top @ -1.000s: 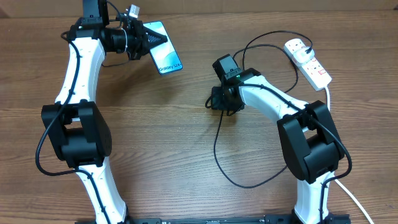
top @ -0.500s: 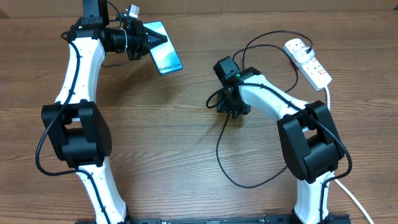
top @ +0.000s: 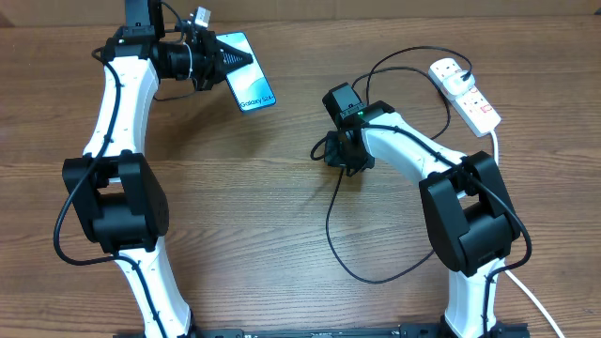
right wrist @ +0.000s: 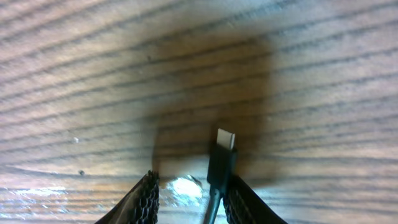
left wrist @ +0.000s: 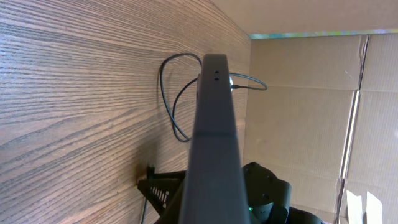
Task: Plug charger to phone and switch on socket
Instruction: 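Lower right gripper and pinch the black cable near its USB-C tip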
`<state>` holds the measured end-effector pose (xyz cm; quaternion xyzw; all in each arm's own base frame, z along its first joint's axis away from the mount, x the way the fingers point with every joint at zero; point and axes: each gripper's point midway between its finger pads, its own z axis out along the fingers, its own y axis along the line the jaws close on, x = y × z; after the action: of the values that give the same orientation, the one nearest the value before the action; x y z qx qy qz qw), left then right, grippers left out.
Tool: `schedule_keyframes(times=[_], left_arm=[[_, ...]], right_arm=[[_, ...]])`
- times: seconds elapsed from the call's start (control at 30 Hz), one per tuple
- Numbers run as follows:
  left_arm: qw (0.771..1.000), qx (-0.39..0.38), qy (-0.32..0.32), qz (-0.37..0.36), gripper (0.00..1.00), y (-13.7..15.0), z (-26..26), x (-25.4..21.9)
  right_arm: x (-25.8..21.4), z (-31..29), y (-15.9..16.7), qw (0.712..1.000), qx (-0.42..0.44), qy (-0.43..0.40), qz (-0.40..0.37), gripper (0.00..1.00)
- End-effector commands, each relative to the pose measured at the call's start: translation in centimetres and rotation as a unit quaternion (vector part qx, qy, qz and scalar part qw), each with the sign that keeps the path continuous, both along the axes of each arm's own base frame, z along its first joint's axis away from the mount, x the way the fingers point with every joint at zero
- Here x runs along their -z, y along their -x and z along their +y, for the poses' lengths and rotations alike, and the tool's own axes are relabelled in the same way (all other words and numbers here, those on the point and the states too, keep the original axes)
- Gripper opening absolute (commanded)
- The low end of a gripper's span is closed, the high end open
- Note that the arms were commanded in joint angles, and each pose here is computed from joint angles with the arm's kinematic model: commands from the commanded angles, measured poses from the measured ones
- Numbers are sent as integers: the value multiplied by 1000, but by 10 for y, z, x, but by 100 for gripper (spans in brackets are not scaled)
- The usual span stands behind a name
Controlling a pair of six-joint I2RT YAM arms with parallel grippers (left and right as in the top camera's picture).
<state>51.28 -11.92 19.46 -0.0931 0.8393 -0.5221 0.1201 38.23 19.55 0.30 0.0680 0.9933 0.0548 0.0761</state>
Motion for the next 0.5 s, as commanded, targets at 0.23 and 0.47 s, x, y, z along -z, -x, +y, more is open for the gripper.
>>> schedule_keyframes(times=[0.23,0.47], left_arm=[[1000,9,21,0,4,2,-4,-8],[998,25,49,-4,4,7,-9,-17]], right_arm=[[14,-1,8,1000,5,-3,16,4],[-23,48,6,978,-144,-148,4,4]])
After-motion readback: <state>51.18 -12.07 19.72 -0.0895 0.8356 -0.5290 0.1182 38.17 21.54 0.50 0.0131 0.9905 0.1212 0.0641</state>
